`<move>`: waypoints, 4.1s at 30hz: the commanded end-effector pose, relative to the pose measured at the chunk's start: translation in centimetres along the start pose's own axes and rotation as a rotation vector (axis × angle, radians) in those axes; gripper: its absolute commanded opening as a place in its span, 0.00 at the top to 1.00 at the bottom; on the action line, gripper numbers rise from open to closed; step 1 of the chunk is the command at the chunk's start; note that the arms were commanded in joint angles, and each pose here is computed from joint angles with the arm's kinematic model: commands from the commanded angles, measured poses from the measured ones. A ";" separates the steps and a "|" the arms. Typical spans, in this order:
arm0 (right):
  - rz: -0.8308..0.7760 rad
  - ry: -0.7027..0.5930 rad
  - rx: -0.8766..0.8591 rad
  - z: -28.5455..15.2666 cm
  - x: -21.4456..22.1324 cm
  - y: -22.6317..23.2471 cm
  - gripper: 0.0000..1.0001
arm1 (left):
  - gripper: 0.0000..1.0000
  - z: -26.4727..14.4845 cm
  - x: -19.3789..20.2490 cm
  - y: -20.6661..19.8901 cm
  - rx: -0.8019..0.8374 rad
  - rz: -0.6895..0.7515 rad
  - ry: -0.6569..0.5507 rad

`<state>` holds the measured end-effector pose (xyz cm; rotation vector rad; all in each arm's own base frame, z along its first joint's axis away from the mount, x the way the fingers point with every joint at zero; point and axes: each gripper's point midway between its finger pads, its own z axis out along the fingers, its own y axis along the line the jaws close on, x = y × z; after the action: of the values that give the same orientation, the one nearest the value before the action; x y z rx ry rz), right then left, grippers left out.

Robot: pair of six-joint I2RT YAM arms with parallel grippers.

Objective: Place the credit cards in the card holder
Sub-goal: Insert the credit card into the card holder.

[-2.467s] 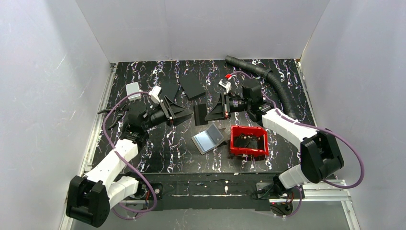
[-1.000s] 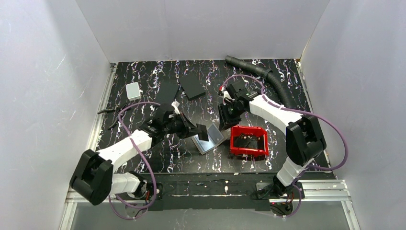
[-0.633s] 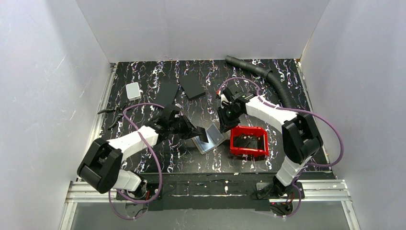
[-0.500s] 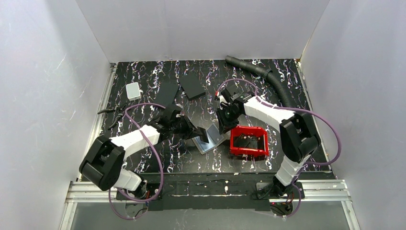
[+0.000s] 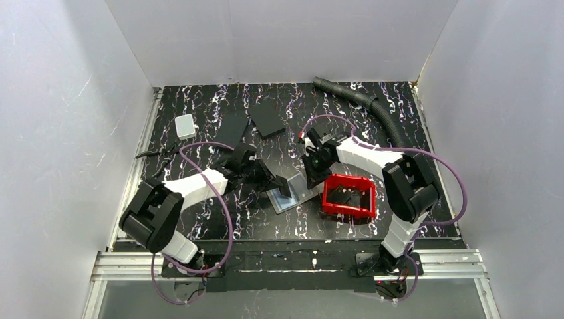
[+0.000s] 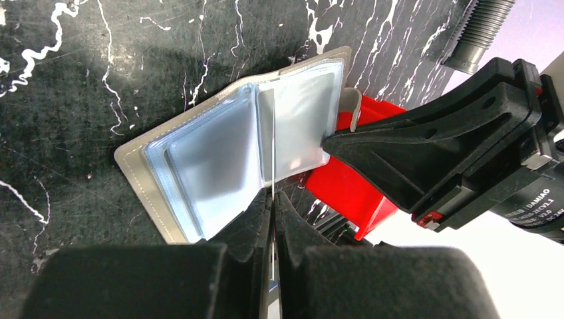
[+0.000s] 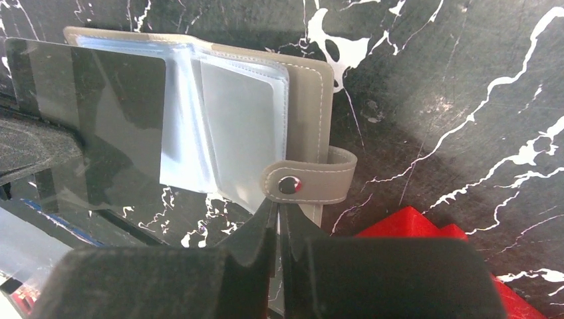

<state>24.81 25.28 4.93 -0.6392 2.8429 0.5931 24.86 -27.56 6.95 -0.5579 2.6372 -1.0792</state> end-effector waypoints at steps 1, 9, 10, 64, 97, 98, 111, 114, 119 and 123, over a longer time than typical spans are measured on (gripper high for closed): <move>0.000 0.005 0.004 0.8 0.4 -0.4 0.91 | 1.00 0.6 -0.4 -0.8 0.001 0.026 -0.011; 0.011 0.015 -0.020 1.4 1.0 -0.2 0.93 | 1.00 0.9 -0.2 -0.3 0.027 0.043 -0.050; 0.012 0.015 -0.024 1.5 1.0 -0.2 0.93 | 1.00 1.0 -0.3 -0.4 0.042 0.053 -0.055; 0.034 0.002 -0.064 2.0 1.2 1.1 0.94 | 1.00 2.5 2.5 2.5 0.075 -0.034 -0.136; 0.014 0.007 -0.078 2.2 1.2 1.6 0.95 | 1.00 2.6 1.5 2.8 0.092 0.012 -0.075; 0.014 0.007 -0.077 2.3 1.1 1.6 0.95 | 1.00 2.6 1.5 2.7 0.095 0.023 -0.073; 0.010 0.009 -0.076 2.3 1.2 1.7 0.95 | 1.00 3.1 1.3 1.8 0.152 0.059 -0.073; 0.009 0.010 -0.079 2.3 1.2 1.8 0.95 | 1.00 3.0 0.9 1.8 0.153 0.053 -0.097; 0.011 0.008 -0.082 2.4 1.1 2.1 0.95 | 1.00 3.0 0.5 1.9 0.150 0.033 -0.124; 0.012 0.013 -0.084 2.6 1.2 2.2 0.95 | 1.00 3.1 0.5 2.0 0.145 0.025 -0.135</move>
<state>23.48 26.62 3.39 -0.6126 2.8455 0.6783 24.47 -28.74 3.58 -0.5123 2.4525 -1.2075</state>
